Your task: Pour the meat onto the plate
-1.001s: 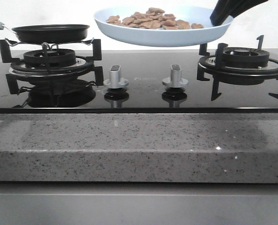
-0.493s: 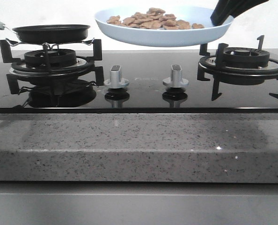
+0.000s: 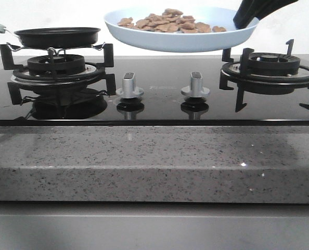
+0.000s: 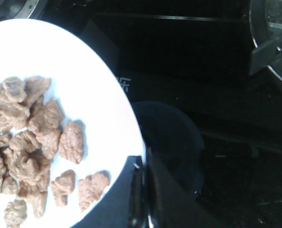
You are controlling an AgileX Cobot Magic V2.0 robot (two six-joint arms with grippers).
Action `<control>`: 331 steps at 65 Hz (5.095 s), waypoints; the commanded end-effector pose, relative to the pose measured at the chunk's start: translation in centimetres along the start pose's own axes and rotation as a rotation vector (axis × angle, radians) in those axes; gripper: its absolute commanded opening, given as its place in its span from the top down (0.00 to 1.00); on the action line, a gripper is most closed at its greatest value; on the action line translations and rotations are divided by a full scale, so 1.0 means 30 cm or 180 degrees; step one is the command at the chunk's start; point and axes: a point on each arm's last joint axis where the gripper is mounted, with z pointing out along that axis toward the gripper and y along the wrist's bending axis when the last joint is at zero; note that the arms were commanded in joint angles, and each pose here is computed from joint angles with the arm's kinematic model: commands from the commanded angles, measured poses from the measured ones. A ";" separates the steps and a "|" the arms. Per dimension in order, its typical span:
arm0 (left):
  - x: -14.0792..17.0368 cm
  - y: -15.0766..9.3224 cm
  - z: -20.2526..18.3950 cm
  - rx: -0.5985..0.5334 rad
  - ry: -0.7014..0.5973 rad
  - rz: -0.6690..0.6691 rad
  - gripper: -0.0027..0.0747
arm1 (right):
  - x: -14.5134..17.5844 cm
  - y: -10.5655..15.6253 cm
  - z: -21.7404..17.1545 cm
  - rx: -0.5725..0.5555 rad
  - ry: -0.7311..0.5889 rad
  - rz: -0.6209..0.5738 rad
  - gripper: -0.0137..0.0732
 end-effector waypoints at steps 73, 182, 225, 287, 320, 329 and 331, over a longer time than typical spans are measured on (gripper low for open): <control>-0.031 -0.004 -0.013 0.0018 -0.0319 -0.0030 0.44 | -0.043 0.038 -0.078 -0.0118 -0.0470 -0.0058 0.92; -0.031 -0.004 -0.013 0.0018 -0.0319 -0.0030 0.44 | -0.403 -0.037 0.284 0.0245 -0.0275 -0.0692 0.38; -0.031 -0.004 -0.013 0.0018 -0.0319 -0.0030 0.44 | -0.113 0.019 -0.166 0.0559 -0.0803 -0.0914 0.38; -0.031 -0.004 -0.013 0.0018 -0.0319 -0.0030 0.44 | 0.586 -0.003 -0.586 0.0578 -0.1087 -0.1146 0.38; -0.031 -0.004 -0.013 0.0019 -0.0319 -0.0031 0.82 | 0.588 -0.002 -0.585 0.0566 -0.1065 -0.1139 0.75; -0.031 -0.005 -0.013 0.0029 -0.0319 -0.0041 0.99 | 0.589 -0.001 -0.585 0.0549 -0.1065 -0.1131 0.92; -0.031 -0.005 -0.013 0.0029 -0.0319 -0.0042 0.99 | 0.588 -0.001 -0.585 0.0548 -0.1068 -0.1131 0.92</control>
